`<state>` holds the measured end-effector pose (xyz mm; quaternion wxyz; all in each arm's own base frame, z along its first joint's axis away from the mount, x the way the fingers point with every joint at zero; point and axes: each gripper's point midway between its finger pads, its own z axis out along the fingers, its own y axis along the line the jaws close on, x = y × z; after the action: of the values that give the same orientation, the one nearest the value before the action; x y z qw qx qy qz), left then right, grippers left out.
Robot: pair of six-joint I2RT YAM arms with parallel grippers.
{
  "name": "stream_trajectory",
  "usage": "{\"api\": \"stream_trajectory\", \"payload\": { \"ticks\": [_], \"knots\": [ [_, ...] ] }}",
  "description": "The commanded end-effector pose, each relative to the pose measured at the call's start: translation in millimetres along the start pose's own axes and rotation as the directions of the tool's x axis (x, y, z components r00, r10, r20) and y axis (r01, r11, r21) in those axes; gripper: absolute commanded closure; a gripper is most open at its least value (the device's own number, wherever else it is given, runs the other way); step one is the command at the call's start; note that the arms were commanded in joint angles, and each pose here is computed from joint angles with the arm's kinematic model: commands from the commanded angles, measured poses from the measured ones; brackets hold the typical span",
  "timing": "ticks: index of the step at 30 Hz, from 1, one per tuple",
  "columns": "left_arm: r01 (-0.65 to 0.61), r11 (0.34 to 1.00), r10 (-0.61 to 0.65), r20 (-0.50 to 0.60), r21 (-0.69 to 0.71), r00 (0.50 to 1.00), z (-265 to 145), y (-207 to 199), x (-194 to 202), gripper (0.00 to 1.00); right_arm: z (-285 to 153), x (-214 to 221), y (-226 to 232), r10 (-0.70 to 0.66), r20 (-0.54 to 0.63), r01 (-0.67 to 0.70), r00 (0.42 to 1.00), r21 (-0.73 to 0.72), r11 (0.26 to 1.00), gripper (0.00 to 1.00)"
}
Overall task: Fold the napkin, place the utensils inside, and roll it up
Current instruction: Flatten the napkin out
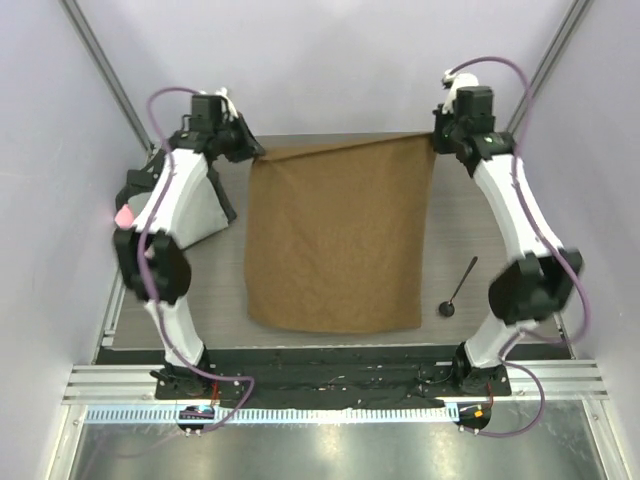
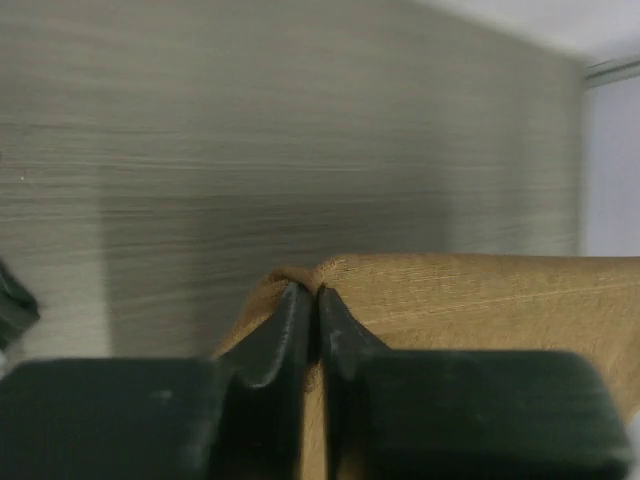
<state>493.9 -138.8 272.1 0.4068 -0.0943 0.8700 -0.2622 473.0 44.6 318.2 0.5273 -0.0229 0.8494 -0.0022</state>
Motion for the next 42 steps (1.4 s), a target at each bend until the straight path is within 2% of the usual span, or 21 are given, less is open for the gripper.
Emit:
{"api": "stream_trajectory", "payload": {
  "ticks": [1,2,3,4,6,7,8,10,11,13,14,15,22,26,27,28,29,31,38,42],
  "knots": [
    [0.064,0.997,-0.068,-0.081,-0.054,0.994,70.6,54.5,-0.5,0.53,90.5,36.3,-3.9,0.023,-0.094,-0.033,0.995,-0.1,0.994,0.97],
    [0.068,0.997,-0.072,-0.099,-0.04,0.992,81.5,55.9,2.3,0.4,106.1,43.4,-3.2,0.025,-0.115,-0.038,0.993,-0.111,0.993,0.88],
    [0.062,0.998,-0.064,-0.084,-0.026,0.994,87.0,52.6,-6.5,0.31,121.7,60.1,-0.5,0.027,-0.173,-0.051,0.985,-0.139,0.989,0.71],
    [0.065,0.998,-0.067,-0.091,-0.028,0.994,94.9,56.0,-5.0,0.18,145.6,64.4,-0.8,0.023,-0.193,-0.053,0.981,-0.148,0.988,0.5],
    [0.063,0.998,-0.064,-0.087,-0.022,0.994,102.6,57.0,-7.7,0.08,160.2,80.2,1.4,0.02,-0.261,-0.064,0.965,-0.16,0.985,0.39],
    [0.052,0.999,-0.053,-0.068,-0.016,0.996,101.4,55.0,-12.7,0.06,162.2,66.5,3.1,0.019,-0.237,-0.061,0.971,-0.173,0.983,0.3],
    [0.038,0.999,-0.038,-0.031,-0.012,0.999,90.8,47.6,-23.6,0.01,166.4,72.3,4.6,0.025,-0.254,-0.071,0.967,-0.176,0.982,0.28],
    [0.024,1.0,-0.024,0.007,-0.016,1.0,83.8,47.0,-28.0,0.0,161.6,75.8,7.4,0.036,-0.262,-0.086,0.964,-0.182,0.98,0.21],
    [0.011,1.0,-0.011,0.046,-0.002,0.999,65.7,36.1,-38.7,0.0,150.4,65.4,6.2,0.046,-0.237,-0.09,0.97,-0.178,0.98,0.2],
    [0.018,1.0,-0.017,0.051,-0.01,0.999,58.4,38.1,-32.4,0.0,140.7,76.8,4.0,0.08,-0.25,-0.119,0.965,-0.144,0.982,0.2],
    [0.016,1.0,-0.015,0.053,-0.009,0.998,47.6,34.5,-30.2,0.0,122.4,62.6,1.3,0.113,-0.22,-0.143,0.969,-0.124,0.982,0.2],
    [0.015,1.0,-0.014,0.056,-0.011,0.998,40.6,31.9,-29.8,0.0,116.8,81.9,-0.3,0.127,-0.26,-0.157,0.957,-0.097,0.983,0.2],
    [-0.045,0.99,0.052,0.045,-0.137,0.998,-21.8,37.3,-21.3,0.0,46.9,123.5,-9.0,0.287,-0.309,-0.286,0.907,0.048,0.957,0.21],
    [-0.113,0.978,0.108,-0.04,-0.173,0.993,-44.9,50.4,9.9,0.0,7.8,147.2,-8.2,0.383,-0.326,-0.368,0.864,0.109,0.923,0.22],
    [-0.112,0.98,0.106,-0.041,-0.167,0.993,-49.1,49.9,14.6,0.0,-0.9,166.8,-5.1,0.395,-0.37,-0.378,0.841,0.12,0.918,0.24],
    [-0.117,0.984,0.117,-0.005,-0.134,0.993,-62.6,39.2,12.6,0.0,-13.4,165.4,-3.7,0.42,-0.359,-0.404,0.833,0.124,0.907,0.25],
    [-0.093,0.987,0.09,-0.033,-0.128,0.995,-61.1,45.5,32.0,0.0,-21.6,174.1,-2.0,0.431,-0.38,-0.413,0.818,0.132,0.901,0.27],
    [-0.104,0.991,0.103,-0.008,-0.085,0.995,-71.5,38.9,42.7,0.0,-38.2,193.3,6.8,0.454,-0.417,-0.442,0.787,0.13,0.887,0.3],
    [-0.124,0.992,0.125,0.037,-0.018,0.991,-95.7,18.0,40.9,0.0,-56.0,259.8,53.1,0.384,-0.553,-0.377,0.739,0.132,0.917,0.31],
    [-0.13,0.991,0.132,0.049,-0.03,0.99,-98.5,20.3,41.0,0.0,-49.8,272.1,77.1,0.355,-0.563,-0.353,0.747,0.117,0.928,0.31]
  ]
}}
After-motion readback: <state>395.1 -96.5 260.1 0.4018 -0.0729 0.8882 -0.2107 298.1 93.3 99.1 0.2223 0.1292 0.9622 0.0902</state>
